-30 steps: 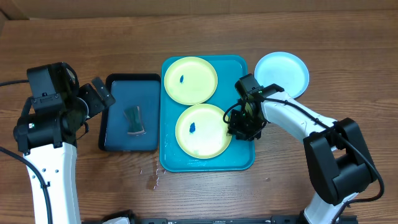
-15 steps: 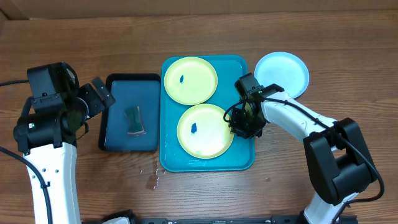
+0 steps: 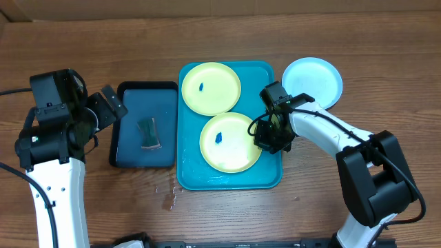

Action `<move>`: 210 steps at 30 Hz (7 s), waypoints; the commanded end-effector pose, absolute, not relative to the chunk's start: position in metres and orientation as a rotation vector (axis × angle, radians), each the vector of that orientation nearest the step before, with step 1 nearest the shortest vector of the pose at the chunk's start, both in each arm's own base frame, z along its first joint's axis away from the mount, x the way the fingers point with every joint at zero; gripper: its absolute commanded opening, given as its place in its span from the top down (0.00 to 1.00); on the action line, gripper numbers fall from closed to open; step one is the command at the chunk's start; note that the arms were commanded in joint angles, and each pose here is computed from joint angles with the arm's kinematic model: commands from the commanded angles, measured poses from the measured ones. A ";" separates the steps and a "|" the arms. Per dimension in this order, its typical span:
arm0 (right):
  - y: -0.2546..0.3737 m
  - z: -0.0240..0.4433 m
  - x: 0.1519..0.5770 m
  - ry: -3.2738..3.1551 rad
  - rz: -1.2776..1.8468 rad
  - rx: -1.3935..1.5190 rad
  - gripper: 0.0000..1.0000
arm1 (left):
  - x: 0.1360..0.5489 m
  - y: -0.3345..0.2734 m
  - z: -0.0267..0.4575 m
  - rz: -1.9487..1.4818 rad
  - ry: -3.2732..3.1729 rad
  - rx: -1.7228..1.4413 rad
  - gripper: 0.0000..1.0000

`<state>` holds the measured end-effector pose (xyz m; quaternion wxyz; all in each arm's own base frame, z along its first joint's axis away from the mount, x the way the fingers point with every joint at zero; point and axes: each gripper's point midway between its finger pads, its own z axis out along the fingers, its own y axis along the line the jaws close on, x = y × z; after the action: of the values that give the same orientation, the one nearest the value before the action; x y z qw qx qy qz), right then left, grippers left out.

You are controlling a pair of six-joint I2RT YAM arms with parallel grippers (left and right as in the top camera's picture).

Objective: Clean dirty plates on tray and stack at the side
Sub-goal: 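Lower the left gripper onto the sponge on the black tray and grasp it, then lift the sponge with the left gripper and carry it toward the yellow plate, then scrub the held yellow plate with the left-held sponge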

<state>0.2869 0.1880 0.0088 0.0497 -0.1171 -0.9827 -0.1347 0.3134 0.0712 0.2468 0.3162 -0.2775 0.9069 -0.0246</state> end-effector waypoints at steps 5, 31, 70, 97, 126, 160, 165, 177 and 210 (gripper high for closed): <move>0.178 0.004 0.284 -3.025 -0.341 -0.361 0.94 | 0.337 0.079 0.272 -0.097 2.236 -0.761 0.00; 0.182 0.004 0.300 -3.088 -0.379 -0.357 0.88 | 0.330 0.002 0.120 -0.215 2.856 -0.462 0.11; 0.180 0.004 0.304 -3.113 -0.365 -0.337 0.89 | 0.339 0.019 0.009 -0.027 3.082 -0.369 0.82; 0.179 0.004 0.304 -3.117 -0.357 -0.339 0.88 | 0.331 0.004 -0.002 -0.156 3.100 -0.322 0.96; 0.182 0.004 0.304 -3.115 -0.369 -0.334 0.96 | 0.353 0.022 0.066 -0.228 2.855 -0.351 0.96; 0.190 0.004 0.295 -3.099 -0.375 -0.269 0.93 | 0.358 0.028 0.051 -0.161 2.815 -0.271 0.96; 0.190 0.004 0.295 -3.103 -0.375 -0.245 0.94 | 0.376 0.030 0.080 -0.157 2.774 -0.262 0.96; 0.190 0.004 0.295 -3.102 -0.375 -0.243 0.93 | 0.380 0.043 0.093 -0.032 2.770 -0.228 0.96; 0.208 0.010 0.292 -3.068 -0.533 -0.096 0.89 | 0.365 -0.116 0.129 -0.727 2.769 0.093 0.96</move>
<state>0.2944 0.2054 0.0096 0.0096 -0.0268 -0.9857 -0.1659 0.3702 -0.0723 0.1094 0.1470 0.0176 0.9767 -0.1553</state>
